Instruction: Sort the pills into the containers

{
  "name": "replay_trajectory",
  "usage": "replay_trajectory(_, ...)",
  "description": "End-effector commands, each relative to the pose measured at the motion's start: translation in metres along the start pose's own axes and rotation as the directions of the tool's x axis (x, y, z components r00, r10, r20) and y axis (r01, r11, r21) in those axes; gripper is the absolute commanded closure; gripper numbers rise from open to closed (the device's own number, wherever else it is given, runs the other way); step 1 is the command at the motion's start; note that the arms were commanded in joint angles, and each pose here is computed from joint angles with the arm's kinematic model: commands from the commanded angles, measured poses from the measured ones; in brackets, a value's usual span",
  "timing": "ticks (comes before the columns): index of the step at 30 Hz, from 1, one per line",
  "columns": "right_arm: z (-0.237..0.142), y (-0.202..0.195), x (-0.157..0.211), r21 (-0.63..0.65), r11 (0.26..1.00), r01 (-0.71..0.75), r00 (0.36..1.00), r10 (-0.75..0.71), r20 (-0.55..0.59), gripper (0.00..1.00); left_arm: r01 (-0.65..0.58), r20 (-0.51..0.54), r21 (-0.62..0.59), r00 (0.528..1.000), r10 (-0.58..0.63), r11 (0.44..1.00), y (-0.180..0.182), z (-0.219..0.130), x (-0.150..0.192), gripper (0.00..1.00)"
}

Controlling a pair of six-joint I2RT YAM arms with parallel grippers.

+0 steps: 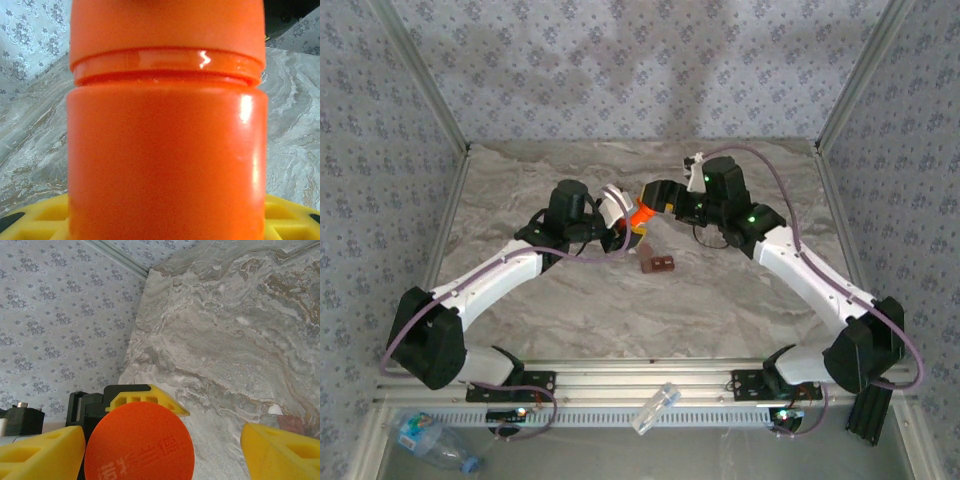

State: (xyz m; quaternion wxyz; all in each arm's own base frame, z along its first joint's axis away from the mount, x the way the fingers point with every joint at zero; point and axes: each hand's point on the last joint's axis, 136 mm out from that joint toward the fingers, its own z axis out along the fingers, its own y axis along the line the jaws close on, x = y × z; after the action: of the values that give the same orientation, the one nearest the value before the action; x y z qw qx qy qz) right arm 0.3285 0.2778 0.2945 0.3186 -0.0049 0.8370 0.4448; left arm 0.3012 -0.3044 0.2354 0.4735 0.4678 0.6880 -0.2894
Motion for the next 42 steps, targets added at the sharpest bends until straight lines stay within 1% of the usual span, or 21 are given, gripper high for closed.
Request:
replay_trajectory(1, 0.005, 0.008, -0.005, -0.026, 1.0, -0.007, 1.0, 0.007, 0.026, 0.21, -0.044, 0.046, -0.013, 0.998, 0.045, 0.999, 0.003, -0.003, -0.022, 1.0)
replay_trajectory(11, 0.014, 0.015, 0.002, -0.06, 0.998, -0.012, 1.0, 0.012, 0.001, 0.31, -0.046, 0.047, -0.014, 0.998, 0.047, 0.999, 0.003, -0.001, -0.022, 1.0)
replay_trajectory(14, 0.014, 0.017, 0.003, -0.068, 0.998, -0.012, 1.0, 0.012, -0.002, 0.36, -0.047, 0.048, -0.014, 0.998, 0.047, 0.999, 0.003, -0.001, -0.022, 1.0)
replay_trajectory(16, 0.015, 0.019, 0.004, -0.083, 0.996, -0.019, 1.0, 0.019, -0.01, 0.36, -0.047, 0.048, -0.016, 0.998, 0.048, 0.999, 0.003, -0.001, -0.022, 1.0)
replay_trajectory(19, 0.015, 0.023, 0.006, -0.097, 0.995, -0.02, 1.0, 0.018, -0.017, 0.34, -0.049, 0.054, -0.017, 0.997, 0.049, 0.999, 0.004, -0.001, -0.025, 1.0)
replay_trajectory(25, 0.013, 0.031, 0.006, -0.12, 0.993, -0.018, 1.0, 0.016, -0.012, 0.35, -0.049, 0.055, -0.018, 0.997, 0.05, 0.999, 0.004, -0.001, -0.026, 1.0)
replay_trajectory(26, 0.016, 0.019, 0.016, -0.098, 0.995, -0.03, 0.999, 0.027, -0.034, 0.36, -0.049, 0.054, -0.018, 0.997, 0.05, 0.999, 0.004, -0.001, -0.026, 1.0)
replay_trajectory(31, 0.015, 0.022, 0.019, -0.118, 0.992, -0.045, 0.998, 0.041, -0.039, 0.37, -0.047, 0.053, -0.021, 0.997, 0.049, 0.999, 0.005, 0.0, -0.025, 1.0)
replay_trajectory(34, 0.015, 0.025, 0.021, -0.131, 0.99, -0.043, 0.998, 0.038, -0.045, 0.43, -0.048, 0.053, -0.021, 0.997, 0.049, 0.999, 0.005, 0.0, -0.026, 1.0)
replay_trajectory(38, 0.017, 0.026, 0.023, -0.146, 0.989, -0.033, 0.998, 0.025, -0.056, 0.55, -0.048, 0.055, -0.021, 0.997, 0.049, 0.999, 0.004, 0.0, -0.027, 1.0)
replay_trajectory(42, 0.019, 0.021, 0.023, -0.153, 0.988, 0.037, 0.996, -0.049, -0.076, 0.64, -0.045, 0.056, -0.008, 0.997, 0.045, 0.999, 0.002, -0.001, -0.028, 1.0)
